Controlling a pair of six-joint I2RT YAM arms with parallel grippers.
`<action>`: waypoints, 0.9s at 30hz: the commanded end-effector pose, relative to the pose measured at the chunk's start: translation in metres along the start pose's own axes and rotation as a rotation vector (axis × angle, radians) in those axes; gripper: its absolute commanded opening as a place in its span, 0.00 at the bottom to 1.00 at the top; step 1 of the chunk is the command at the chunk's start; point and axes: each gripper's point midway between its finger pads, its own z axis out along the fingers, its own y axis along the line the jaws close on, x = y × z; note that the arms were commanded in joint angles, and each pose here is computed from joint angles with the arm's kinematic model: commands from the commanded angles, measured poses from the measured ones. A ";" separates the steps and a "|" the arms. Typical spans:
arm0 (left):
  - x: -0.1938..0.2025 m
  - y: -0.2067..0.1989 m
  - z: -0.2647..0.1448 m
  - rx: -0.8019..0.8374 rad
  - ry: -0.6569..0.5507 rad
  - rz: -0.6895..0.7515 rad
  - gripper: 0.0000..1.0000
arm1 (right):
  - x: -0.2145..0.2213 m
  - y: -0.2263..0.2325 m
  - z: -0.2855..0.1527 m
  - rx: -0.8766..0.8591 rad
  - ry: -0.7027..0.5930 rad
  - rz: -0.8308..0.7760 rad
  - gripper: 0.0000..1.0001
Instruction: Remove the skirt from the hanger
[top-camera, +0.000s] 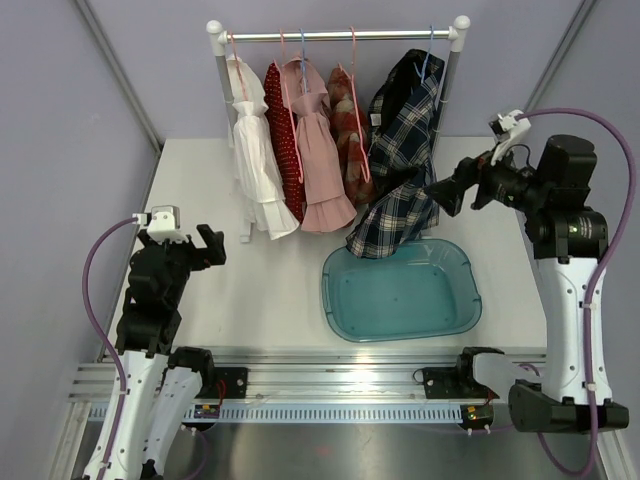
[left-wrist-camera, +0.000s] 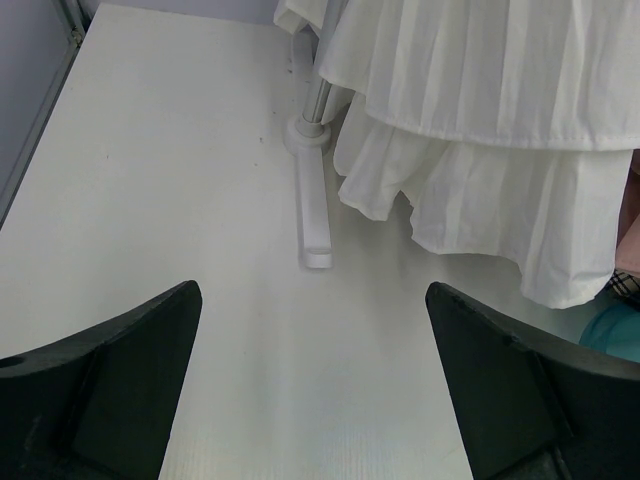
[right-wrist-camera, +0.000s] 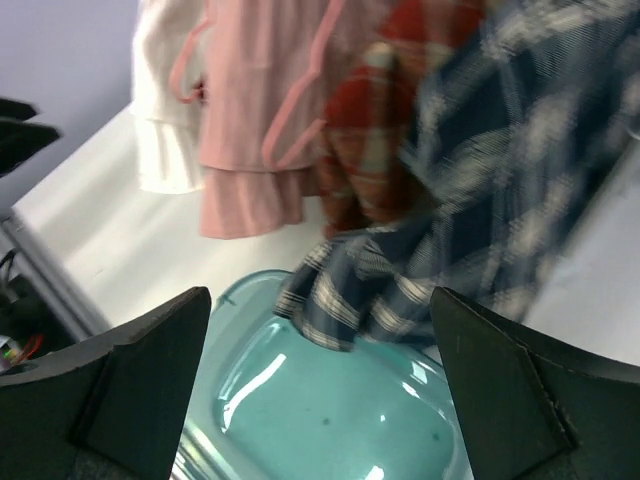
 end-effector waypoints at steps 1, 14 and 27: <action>-0.020 -0.008 0.000 0.036 -0.063 0.013 0.99 | -0.021 0.041 0.010 -0.143 -0.012 -0.032 1.00; -0.016 -0.004 0.003 0.015 -0.047 0.024 0.99 | -0.045 0.013 0.151 0.139 0.079 -0.042 0.90; -0.016 -0.005 0.002 0.023 -0.047 0.027 0.99 | -0.052 -0.006 0.216 0.236 0.067 -0.034 0.54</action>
